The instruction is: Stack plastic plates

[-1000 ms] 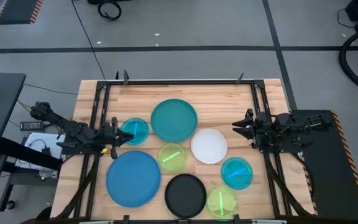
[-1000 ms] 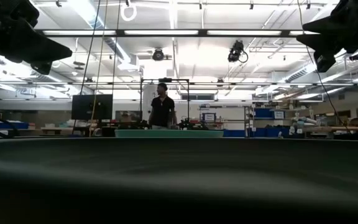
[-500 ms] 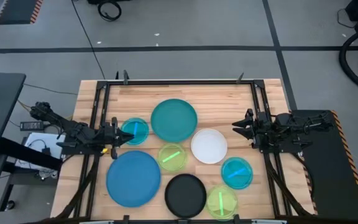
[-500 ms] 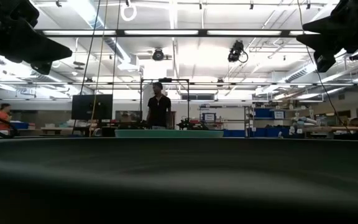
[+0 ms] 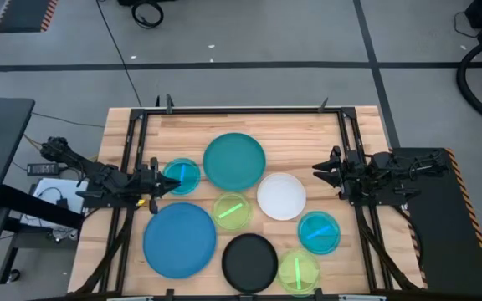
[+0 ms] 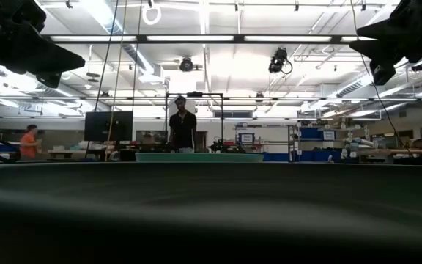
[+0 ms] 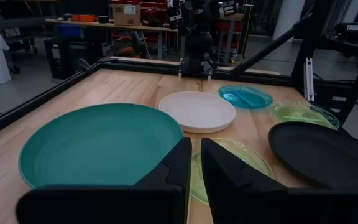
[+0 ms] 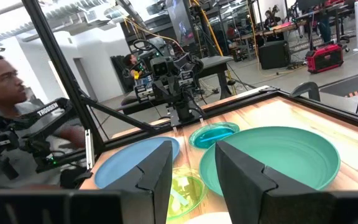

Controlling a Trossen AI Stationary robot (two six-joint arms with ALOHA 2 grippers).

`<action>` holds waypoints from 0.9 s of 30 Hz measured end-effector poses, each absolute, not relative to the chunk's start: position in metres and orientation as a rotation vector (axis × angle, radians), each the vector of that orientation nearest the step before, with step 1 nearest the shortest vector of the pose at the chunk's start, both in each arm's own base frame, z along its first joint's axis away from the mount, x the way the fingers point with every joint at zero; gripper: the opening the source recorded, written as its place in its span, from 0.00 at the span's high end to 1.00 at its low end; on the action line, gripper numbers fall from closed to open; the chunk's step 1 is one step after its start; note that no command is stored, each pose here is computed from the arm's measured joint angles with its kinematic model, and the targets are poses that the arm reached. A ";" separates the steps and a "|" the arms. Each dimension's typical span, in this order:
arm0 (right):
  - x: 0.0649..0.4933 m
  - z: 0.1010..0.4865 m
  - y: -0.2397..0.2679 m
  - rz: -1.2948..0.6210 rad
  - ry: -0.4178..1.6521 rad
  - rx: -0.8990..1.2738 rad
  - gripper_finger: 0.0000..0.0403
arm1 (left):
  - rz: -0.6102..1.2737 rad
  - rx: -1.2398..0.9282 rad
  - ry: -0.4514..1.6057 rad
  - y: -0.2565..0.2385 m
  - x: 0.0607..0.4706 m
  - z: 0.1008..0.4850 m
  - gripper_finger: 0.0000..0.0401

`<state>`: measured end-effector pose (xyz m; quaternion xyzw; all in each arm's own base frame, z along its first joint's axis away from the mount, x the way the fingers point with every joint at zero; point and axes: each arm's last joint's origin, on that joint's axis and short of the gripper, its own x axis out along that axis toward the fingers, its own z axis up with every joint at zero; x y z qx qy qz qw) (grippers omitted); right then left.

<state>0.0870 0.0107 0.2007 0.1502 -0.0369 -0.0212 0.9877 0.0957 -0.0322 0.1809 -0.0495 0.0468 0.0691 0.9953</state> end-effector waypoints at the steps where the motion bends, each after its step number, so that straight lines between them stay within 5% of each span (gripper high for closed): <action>1: 0.087 0.201 0.011 -0.042 -0.074 0.302 0.67 | 0.138 -0.099 0.094 -0.032 0.096 0.181 0.89; 20: 0.087 0.201 0.011 -0.042 -0.074 0.302 0.67 | 0.138 -0.098 0.093 -0.032 0.096 0.181 0.89; 27: 0.087 0.201 0.011 -0.042 -0.074 0.302 0.67 | 0.142 0.124 -0.023 -0.032 0.097 0.196 0.89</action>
